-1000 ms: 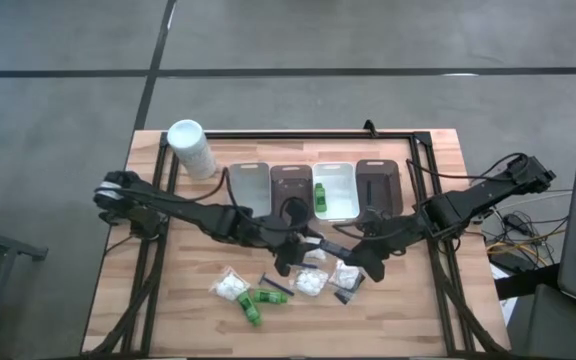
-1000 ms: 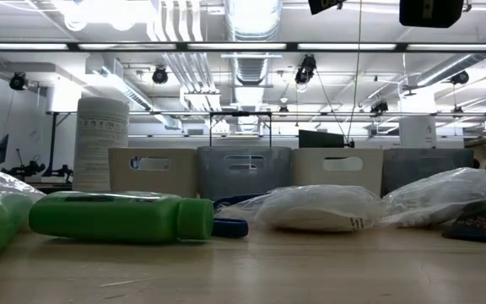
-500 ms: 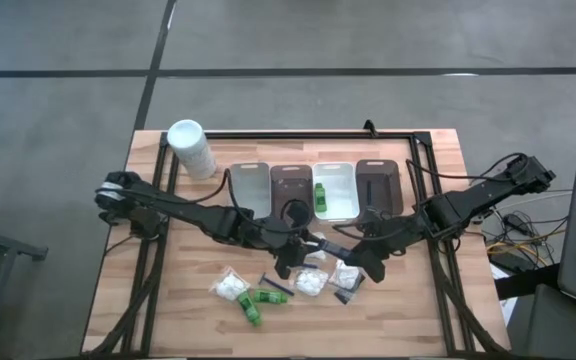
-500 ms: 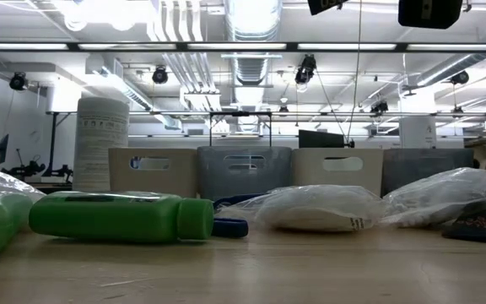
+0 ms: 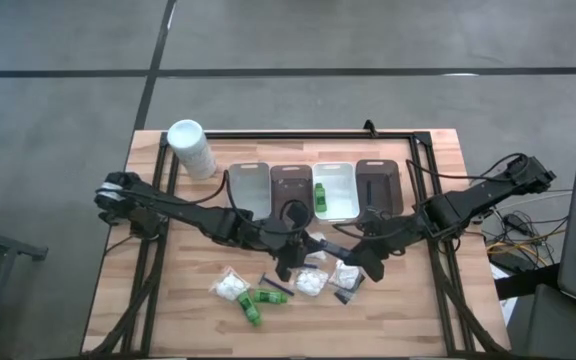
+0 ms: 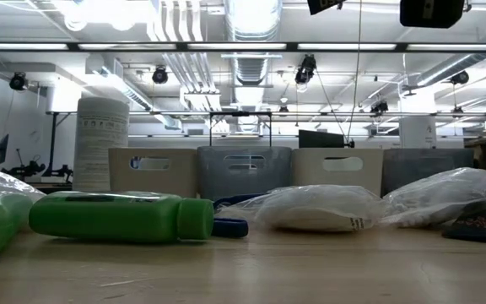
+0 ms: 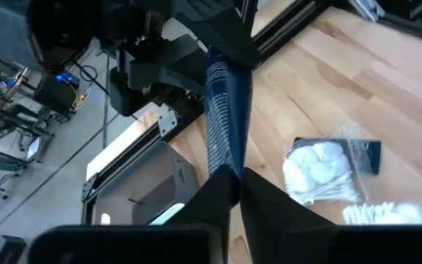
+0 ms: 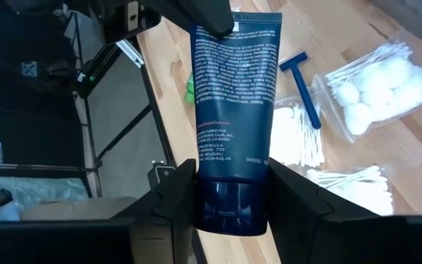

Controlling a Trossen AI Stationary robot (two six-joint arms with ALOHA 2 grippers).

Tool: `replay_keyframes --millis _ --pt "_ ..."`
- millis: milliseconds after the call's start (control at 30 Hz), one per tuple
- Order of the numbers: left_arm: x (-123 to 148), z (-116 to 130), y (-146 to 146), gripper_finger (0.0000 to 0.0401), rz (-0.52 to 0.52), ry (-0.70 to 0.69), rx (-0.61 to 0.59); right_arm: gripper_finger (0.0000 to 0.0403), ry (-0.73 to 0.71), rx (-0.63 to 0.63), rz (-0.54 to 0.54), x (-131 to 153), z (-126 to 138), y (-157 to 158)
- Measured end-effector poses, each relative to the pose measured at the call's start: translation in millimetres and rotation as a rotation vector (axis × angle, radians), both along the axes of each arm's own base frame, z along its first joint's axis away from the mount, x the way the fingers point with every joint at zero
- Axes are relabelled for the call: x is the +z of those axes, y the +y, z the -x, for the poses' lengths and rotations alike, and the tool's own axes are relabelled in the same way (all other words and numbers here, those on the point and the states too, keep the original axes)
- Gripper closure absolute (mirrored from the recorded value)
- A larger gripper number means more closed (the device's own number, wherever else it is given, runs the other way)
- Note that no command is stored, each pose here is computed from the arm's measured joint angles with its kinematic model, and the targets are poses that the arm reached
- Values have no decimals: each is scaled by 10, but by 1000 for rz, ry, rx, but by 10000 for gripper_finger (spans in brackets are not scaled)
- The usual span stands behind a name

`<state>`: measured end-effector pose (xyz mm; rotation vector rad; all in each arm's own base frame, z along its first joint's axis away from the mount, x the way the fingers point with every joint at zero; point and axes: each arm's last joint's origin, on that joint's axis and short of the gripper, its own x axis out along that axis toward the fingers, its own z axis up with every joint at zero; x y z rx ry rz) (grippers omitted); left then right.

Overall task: Pick & Place Travel size toiletries
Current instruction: Put the top blue shave cream into the left black bin

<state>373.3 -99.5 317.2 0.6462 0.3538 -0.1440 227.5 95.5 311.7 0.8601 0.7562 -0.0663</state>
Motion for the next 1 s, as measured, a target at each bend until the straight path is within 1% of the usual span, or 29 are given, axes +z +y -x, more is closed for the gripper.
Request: replay_keyframes --millis 67,133,200,267,367,500,567,667,767,833,900,933,1000 --pt "6 -3 -5 392 26 -7 8 276 0 -3 -5 1 1 1" --pt "5 -2 -5 394 48 -6 16 277 1 -4 -5 0 1 1" --pt "0 0 -6 394 56 0 19 270 1 -5 -5 -1 1 0" --pt "-14 8 -14 396 61 16 18 254 0 -10 -5 1 -1 -2" --pt "-38 21 -23 396 76 42 27 219 -4 -34 -22 30 -7 -8" --pt "-76 40 3 398 40 76 94 170 -14 -32 -30 104 -2 1" --pt "-103 64 28 398 -2 109 153 147 -3 -28 -24 136 11 -3" --pt "-87 161 83 399 -56 158 244 117 15 -34 -2 200 37 -16" --pt "-5 331 160 399 -89 201 357 93 26 -86 74 278 92 -18" --pt "55 470 225 400 -104 224 457 82 43 -119 128 333 141 -25" --pt "95 613 311 400 -90 244 579 74 69 -168 170 369 196 -37" --pt "115 690 367 400 -68 245 658 70 82 -196 186 381 221 -49" --pt "115 827 511 400 22 251 834 65 108 -260 213 392 265 -75"
